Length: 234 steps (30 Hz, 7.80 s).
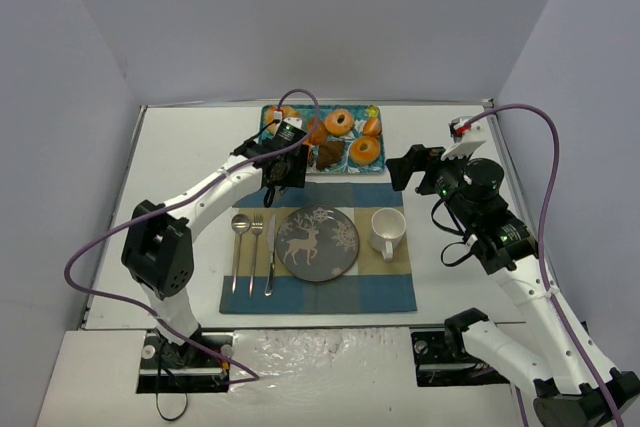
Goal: Place the bread
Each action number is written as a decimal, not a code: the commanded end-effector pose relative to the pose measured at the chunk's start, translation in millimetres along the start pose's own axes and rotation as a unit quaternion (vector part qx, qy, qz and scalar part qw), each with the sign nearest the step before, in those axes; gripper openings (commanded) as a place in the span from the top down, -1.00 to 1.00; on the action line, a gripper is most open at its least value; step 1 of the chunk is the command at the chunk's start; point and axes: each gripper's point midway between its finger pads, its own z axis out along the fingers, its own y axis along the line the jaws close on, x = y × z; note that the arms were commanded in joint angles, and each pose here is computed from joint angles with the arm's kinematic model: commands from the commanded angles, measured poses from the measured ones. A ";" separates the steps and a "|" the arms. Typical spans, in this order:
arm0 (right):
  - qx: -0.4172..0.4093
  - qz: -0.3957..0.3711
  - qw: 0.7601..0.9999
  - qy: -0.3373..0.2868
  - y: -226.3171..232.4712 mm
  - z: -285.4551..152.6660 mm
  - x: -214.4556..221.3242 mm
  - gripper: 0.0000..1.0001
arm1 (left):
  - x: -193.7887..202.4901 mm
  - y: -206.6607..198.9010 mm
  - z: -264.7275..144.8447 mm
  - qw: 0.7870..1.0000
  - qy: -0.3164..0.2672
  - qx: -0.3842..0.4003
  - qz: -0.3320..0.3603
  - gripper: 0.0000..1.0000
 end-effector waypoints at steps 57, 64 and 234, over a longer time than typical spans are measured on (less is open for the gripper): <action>-0.018 -0.012 0.999 -0.032 11.8 3.7 -18.2 -1.00 | 25.6 -50.0 -139.1 0.990 -0.092 0.060 0.087 0.66; -0.020 -0.012 0.999 -0.034 13.3 3.0 -19.7 -1.00 | 78.9 -46.3 -166.9 0.988 -0.076 0.098 0.089 0.66; -0.032 -0.020 0.999 -0.022 21.9 5.8 -11.3 -1.00 | 30.7 -16.7 -146.3 0.994 -0.094 0.030 0.048 0.90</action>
